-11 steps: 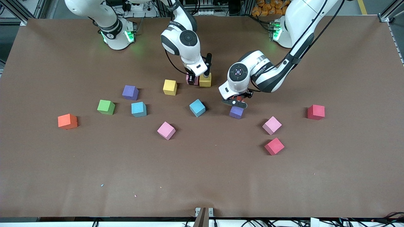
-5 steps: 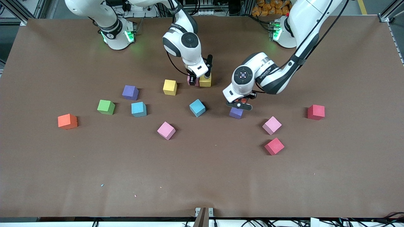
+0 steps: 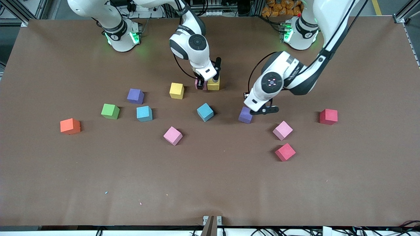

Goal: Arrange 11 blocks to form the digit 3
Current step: 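Place the pink cube beside yellow while the left gripper grasps the orange cube, then grasp the teal cube with the right gripper while the left gripper carries orange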

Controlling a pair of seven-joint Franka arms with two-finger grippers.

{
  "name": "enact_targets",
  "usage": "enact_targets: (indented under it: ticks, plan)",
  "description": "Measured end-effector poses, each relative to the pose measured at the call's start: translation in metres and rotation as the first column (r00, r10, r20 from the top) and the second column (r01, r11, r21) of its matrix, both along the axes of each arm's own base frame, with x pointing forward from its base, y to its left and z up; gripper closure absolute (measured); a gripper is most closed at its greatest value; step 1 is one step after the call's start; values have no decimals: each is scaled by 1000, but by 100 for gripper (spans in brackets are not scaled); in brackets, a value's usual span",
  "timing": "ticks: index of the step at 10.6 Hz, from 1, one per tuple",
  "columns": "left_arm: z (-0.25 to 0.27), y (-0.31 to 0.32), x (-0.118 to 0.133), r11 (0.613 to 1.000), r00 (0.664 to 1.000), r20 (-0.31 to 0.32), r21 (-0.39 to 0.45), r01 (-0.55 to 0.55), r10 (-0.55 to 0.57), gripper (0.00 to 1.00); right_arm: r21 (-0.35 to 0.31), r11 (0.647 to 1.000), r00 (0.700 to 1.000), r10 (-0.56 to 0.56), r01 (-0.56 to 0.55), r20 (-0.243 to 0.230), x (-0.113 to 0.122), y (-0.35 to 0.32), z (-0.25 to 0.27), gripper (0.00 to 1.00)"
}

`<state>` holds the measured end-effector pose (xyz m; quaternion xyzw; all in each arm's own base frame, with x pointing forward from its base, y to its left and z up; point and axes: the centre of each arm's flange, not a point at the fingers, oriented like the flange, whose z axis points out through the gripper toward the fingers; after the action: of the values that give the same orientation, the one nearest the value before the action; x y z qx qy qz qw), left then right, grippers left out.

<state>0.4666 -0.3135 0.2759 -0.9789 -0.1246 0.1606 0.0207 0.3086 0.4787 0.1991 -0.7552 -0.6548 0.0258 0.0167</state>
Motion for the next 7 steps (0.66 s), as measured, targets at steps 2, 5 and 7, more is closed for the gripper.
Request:
enact_targets:
  ticks: [2, 5, 7]
  plan:
    - [12, 1, 1, 972, 973, 0, 47, -230, 230, 47, -27, 1000, 1000, 1, -2, -23, 1, 2, 13, 0]
    - [13, -4, -3, 876, 879, -27, 100, -471, 476, 47, -43, 999, 999, -18, 16, -39, 7, -3, 69, 0]
    - [13, -17, -9, 762, 769, -12, 142, -631, 639, 47, -21, 996, 996, -90, 89, -22, 35, -18, 89, 0]
